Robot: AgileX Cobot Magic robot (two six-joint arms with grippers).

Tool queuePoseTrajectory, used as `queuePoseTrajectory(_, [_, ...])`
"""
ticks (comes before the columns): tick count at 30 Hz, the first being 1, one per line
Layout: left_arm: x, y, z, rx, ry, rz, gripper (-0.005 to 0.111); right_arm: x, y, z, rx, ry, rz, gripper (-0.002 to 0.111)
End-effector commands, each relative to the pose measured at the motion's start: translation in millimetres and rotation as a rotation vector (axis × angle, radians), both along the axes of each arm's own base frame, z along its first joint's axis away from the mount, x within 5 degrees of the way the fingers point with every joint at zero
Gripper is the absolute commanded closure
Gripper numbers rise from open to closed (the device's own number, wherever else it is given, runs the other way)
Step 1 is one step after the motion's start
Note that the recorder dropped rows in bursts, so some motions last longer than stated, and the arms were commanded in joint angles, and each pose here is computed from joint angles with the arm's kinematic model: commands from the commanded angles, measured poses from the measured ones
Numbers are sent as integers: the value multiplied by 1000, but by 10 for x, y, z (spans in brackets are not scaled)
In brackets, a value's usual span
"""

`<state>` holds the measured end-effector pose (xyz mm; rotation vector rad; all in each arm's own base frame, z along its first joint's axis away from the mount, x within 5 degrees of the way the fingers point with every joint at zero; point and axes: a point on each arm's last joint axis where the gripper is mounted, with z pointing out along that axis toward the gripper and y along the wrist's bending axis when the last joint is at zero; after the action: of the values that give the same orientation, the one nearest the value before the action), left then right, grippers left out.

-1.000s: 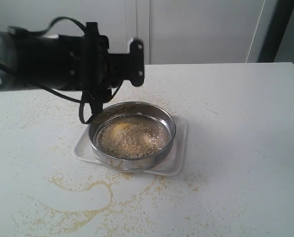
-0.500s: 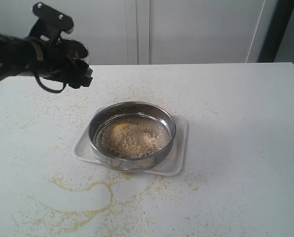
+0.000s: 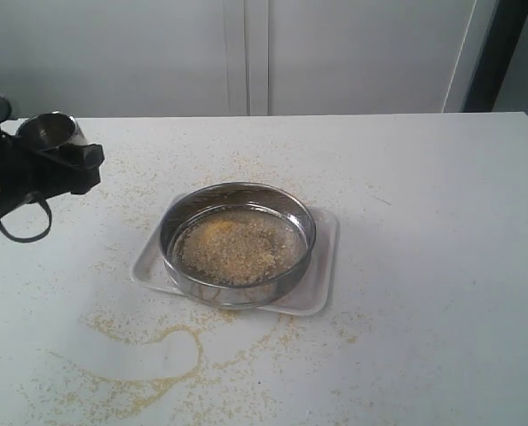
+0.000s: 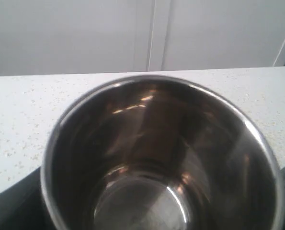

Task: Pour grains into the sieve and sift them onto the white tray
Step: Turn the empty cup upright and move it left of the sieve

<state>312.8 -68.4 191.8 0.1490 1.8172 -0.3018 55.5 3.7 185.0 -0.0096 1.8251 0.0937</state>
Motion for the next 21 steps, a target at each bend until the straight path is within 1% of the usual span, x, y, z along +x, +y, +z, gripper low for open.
queuePoseTrajectory(1, [-88, 38, -140, -109, -109, 5, 107, -1, 0, -12, -2, -7, 2, 108])
queuePoseTrajectory(3, [-104, 31, -211, -115, -117, -5, 107, -1, 0, -12, -2, -7, 2, 108])
queuePoseTrajectory(7, [-90, 25, -383, -100, -63, -7, 107, -1, 0, -12, -2, -7, 2, 108])
queuePoseTrajectory(10, [-83, 25, -491, -56, -33, -13, 107, -1, 0, -12, -2, -7, 2, 108])
queuePoseTrajectory(16, [-82, 8, -683, -30, 22, -35, 107, -1, 0, -12, -2, -7, 2, 108])
queuePoseTrajectory(19, [-80, 8, -758, 28, 32, -49, 107, -1, 0, -12, -2, -7, 2, 108])
queuePoseTrajectory(21, [-80, 18, -840, 31, 59, -37, 107, -1, 0, -12, -2, -7, 2, 108])
